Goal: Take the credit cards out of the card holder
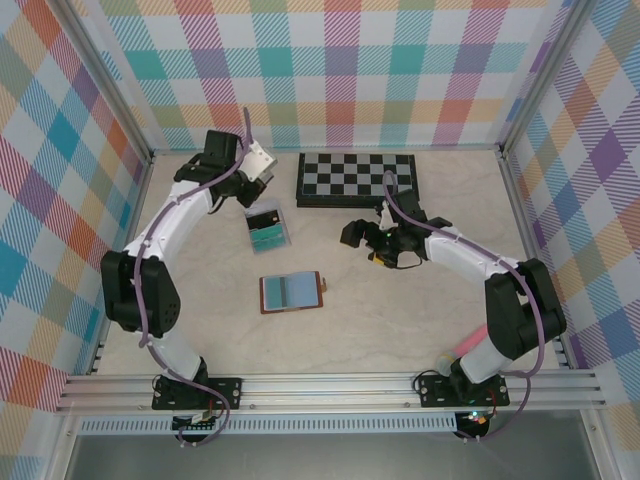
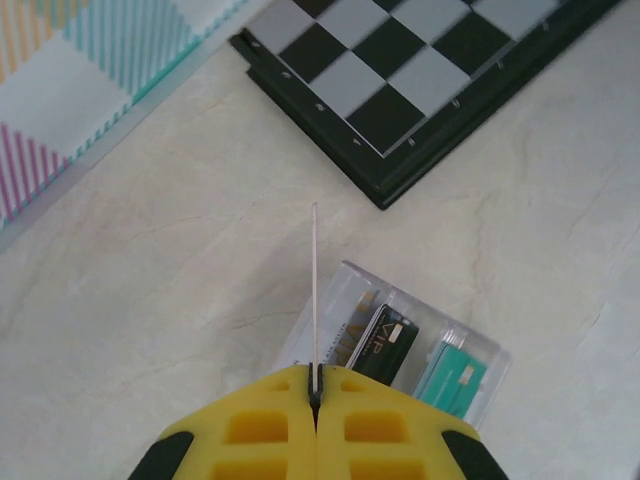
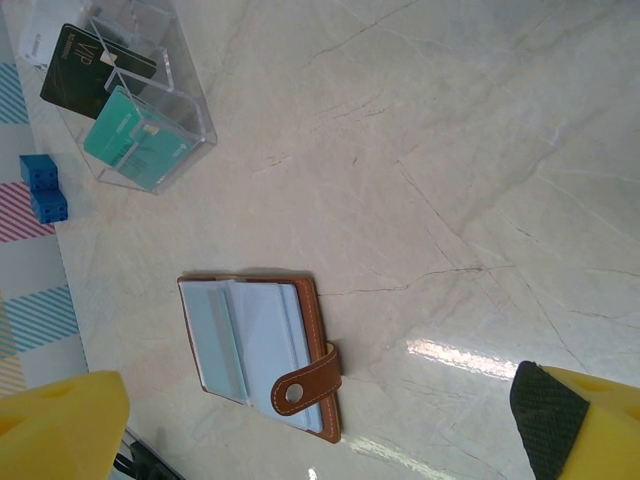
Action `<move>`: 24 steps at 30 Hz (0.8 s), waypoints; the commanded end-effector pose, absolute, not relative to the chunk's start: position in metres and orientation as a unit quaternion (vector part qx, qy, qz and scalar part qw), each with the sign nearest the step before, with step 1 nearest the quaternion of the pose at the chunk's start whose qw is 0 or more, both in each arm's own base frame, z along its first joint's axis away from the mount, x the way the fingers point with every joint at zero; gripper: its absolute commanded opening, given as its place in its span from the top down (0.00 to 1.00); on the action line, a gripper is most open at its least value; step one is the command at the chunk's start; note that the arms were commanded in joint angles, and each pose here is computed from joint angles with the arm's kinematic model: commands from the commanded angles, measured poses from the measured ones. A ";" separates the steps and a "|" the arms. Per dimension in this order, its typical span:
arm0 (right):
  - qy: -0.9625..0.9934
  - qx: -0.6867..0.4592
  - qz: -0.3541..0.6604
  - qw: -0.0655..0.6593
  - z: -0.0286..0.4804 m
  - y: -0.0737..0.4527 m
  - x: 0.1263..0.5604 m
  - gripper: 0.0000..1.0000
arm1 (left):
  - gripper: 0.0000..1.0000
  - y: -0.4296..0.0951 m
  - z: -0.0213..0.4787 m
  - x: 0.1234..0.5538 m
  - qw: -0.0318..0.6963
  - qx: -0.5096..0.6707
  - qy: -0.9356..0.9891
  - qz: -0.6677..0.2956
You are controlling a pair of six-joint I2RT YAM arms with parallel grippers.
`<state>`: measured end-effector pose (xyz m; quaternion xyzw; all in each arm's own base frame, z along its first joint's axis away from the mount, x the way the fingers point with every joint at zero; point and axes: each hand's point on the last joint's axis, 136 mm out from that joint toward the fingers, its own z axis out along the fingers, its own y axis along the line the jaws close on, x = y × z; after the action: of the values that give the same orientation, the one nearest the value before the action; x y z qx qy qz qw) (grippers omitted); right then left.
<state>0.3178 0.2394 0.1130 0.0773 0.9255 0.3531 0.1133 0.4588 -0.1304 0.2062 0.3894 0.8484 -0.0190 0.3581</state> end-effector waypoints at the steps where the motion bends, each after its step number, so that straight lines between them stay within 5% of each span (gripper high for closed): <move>1: 0.924 0.083 0.355 0.113 0.121 0.237 0.316 0.00 | 1.00 -0.134 0.196 0.453 0.333 0.496 0.802 -0.021; 10: 0.921 0.069 0.367 0.113 0.132 0.243 0.318 0.00 | 1.00 -0.118 0.161 0.455 0.252 0.577 0.777 -0.016; 24: 0.918 0.052 0.376 0.116 0.137 0.246 0.316 0.00 | 1.00 -0.103 0.124 0.475 0.223 0.608 0.761 0.019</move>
<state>0.3155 0.2430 0.1208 0.0703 0.9235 0.3622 0.1049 0.4698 -0.1141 0.1255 0.5924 0.7714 0.0104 0.2321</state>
